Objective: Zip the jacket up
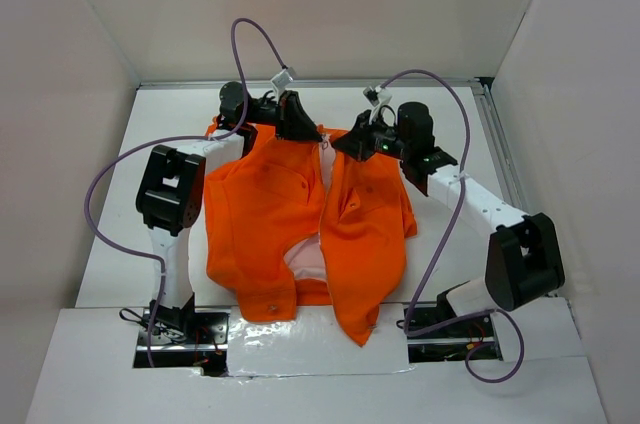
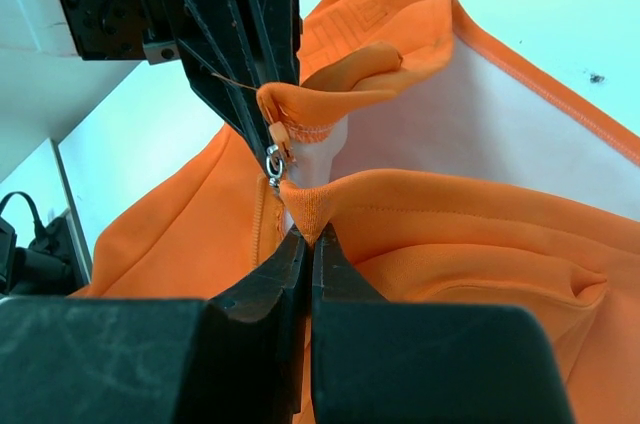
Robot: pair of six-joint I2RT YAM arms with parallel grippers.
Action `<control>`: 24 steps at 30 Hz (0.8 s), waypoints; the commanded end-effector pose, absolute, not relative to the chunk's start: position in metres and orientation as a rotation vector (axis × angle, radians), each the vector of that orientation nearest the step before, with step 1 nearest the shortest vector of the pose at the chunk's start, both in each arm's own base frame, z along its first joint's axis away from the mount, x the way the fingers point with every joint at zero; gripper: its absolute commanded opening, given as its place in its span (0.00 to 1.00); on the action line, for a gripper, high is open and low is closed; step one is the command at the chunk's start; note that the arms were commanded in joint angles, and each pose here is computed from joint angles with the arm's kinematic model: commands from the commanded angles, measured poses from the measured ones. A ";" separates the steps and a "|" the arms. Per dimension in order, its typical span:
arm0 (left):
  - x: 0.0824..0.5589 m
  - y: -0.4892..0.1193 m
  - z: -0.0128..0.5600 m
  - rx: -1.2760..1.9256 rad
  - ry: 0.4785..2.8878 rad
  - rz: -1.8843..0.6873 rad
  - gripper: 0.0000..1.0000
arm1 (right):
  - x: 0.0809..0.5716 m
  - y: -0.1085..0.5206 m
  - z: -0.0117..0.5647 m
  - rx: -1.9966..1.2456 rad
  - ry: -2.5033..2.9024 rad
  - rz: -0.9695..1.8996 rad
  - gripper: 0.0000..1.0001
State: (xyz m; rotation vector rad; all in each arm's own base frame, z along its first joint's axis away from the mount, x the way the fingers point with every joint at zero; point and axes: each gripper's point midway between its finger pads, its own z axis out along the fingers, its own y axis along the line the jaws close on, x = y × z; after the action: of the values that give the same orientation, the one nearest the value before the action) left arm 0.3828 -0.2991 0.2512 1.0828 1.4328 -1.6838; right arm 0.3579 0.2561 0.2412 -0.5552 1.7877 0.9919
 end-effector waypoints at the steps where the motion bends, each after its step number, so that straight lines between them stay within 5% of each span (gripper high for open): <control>1: 0.376 -0.298 0.276 1.150 1.312 -1.603 0.00 | 0.362 0.266 0.269 -0.606 1.686 1.004 0.00; 24: 0.373 -0.298 0.264 1.186 1.311 -1.617 0.00 | 0.368 0.272 0.283 -0.579 1.643 1.029 0.00</control>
State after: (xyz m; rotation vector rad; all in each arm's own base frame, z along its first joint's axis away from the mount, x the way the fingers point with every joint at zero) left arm 0.3779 -0.2979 0.2545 1.1241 1.3998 -1.6737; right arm 0.3613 0.2648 0.2373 -0.5561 1.8021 1.0292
